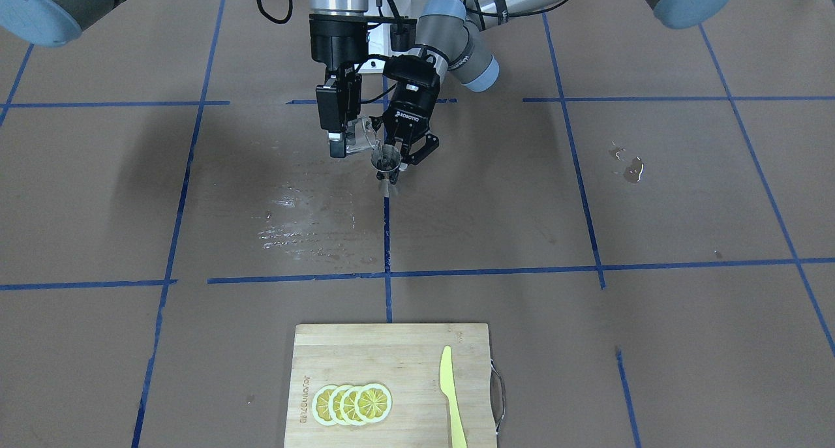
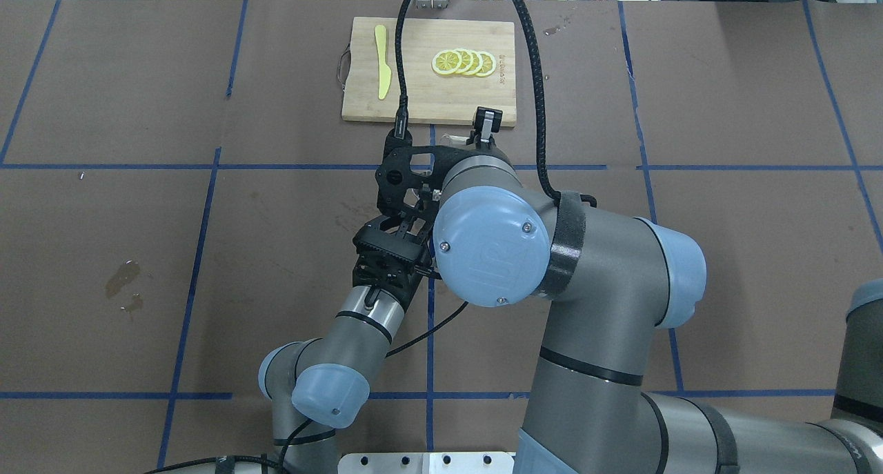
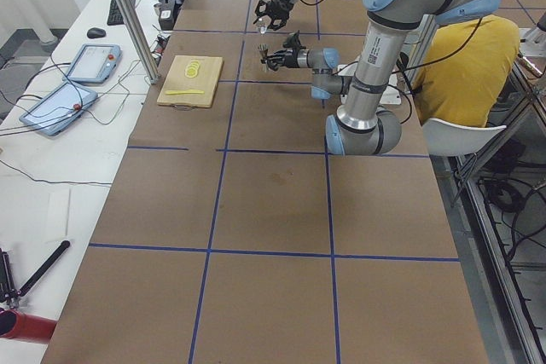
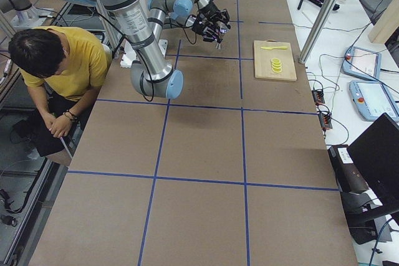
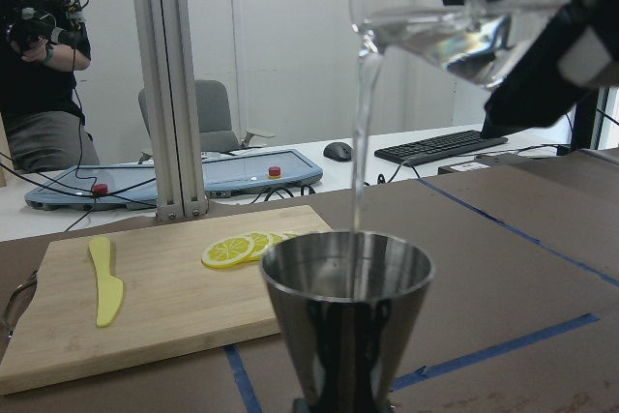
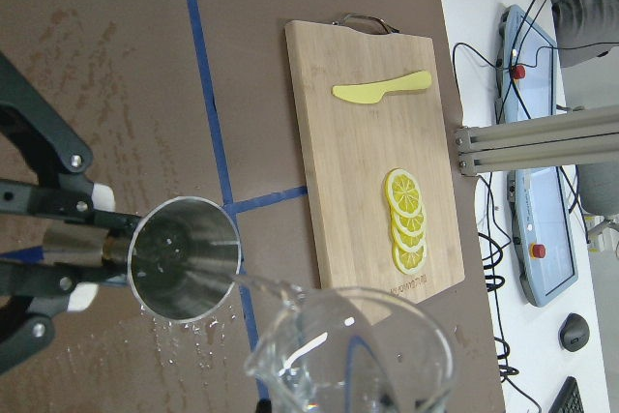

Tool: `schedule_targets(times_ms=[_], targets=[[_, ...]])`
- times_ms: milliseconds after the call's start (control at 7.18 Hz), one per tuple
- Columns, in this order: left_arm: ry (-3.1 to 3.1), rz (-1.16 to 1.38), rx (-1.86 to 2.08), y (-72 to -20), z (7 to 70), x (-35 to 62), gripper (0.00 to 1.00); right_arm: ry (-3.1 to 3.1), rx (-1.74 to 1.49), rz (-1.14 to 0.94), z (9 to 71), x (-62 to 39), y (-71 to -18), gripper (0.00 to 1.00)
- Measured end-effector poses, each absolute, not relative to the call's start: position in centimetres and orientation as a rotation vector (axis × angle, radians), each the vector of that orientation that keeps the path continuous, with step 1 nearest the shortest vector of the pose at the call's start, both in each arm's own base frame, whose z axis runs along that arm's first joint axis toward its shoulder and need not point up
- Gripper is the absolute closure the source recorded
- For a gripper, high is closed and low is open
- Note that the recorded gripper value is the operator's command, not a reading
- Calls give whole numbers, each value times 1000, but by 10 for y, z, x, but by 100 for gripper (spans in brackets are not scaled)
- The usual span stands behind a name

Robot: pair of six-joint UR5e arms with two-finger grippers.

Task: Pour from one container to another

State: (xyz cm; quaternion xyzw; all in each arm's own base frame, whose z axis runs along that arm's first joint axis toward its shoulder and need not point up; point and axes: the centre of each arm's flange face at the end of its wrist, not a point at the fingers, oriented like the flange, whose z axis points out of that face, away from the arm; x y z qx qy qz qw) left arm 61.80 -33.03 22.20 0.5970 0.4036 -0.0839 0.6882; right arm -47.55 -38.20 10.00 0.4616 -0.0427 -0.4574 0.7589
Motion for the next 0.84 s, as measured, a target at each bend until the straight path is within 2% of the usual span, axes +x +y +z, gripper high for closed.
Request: schedule_targets(times_ms=[836], targets=[[904,-188,1336,-330,222,618,100,-46,1026,-1038,98,-474,-384,100]])
